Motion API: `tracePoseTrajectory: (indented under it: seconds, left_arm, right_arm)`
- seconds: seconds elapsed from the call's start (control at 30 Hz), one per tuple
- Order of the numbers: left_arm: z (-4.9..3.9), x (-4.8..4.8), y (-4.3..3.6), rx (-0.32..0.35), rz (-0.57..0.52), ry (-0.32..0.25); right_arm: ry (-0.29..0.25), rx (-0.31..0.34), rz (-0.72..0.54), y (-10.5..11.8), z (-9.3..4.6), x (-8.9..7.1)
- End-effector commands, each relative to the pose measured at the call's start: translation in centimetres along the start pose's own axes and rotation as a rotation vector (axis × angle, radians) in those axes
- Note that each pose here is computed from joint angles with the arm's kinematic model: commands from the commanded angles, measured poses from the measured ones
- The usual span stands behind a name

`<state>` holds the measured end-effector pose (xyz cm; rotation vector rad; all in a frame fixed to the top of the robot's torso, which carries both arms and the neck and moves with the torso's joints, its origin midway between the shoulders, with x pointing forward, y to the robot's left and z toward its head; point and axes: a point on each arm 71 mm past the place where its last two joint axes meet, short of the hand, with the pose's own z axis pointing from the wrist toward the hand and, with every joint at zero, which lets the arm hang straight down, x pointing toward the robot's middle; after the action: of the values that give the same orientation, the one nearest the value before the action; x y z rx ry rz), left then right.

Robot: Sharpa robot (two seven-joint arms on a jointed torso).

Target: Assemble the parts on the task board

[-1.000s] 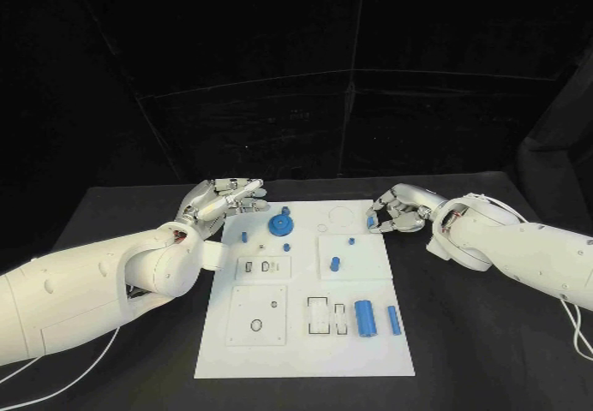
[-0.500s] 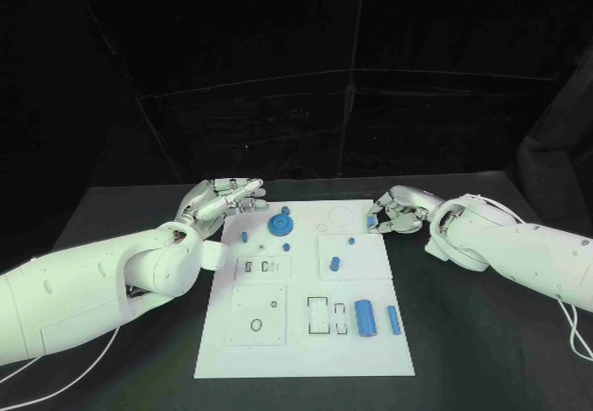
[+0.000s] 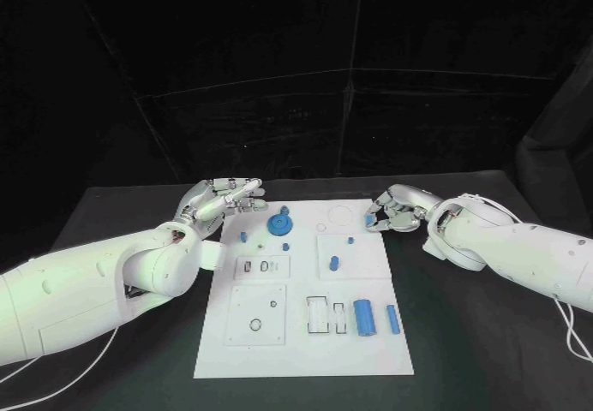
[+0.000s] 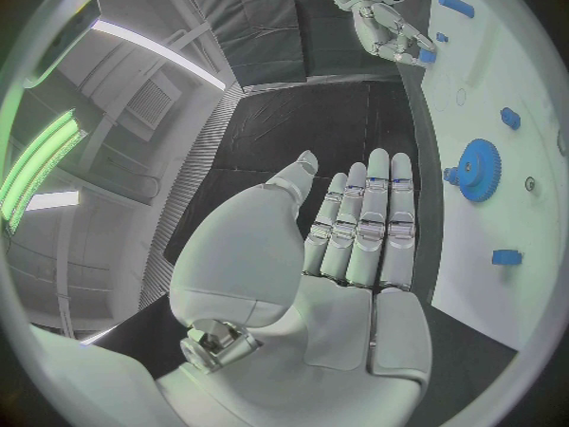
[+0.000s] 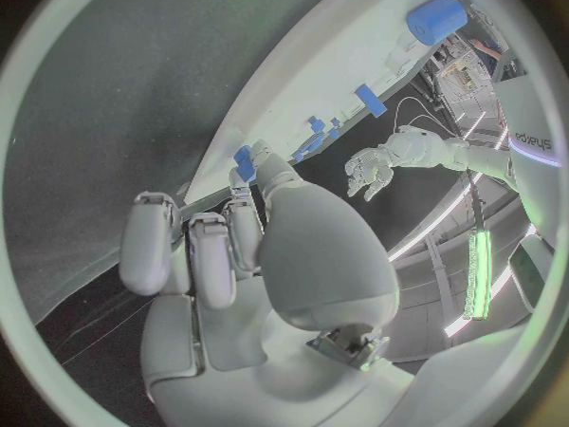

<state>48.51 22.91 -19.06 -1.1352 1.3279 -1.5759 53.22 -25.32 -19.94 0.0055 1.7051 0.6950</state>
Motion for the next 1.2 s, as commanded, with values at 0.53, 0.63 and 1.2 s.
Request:
tracePoseTrajectory:
  seconds: [0.53, 0.63, 1.2]
  left_arm:
    - [0.02, -0.41, -0.21, 0.008, 0.005, 0.002]
    - [0.07, -0.65, -0.22, 0.009, 0.008, -0.003]
    - [0.28, -1.04, -0.22, 0.008, 0.012, -0.008]
  right_arm:
    - [-0.076, 0.007, 0.074, 5.7, -0.4, 0.2]
    - [-0.061, -0.004, 0.048, 7.8, 0.1, 1.0]
    - [0.058, -0.125, -0.036, 16.8, 3.5, 6.8]
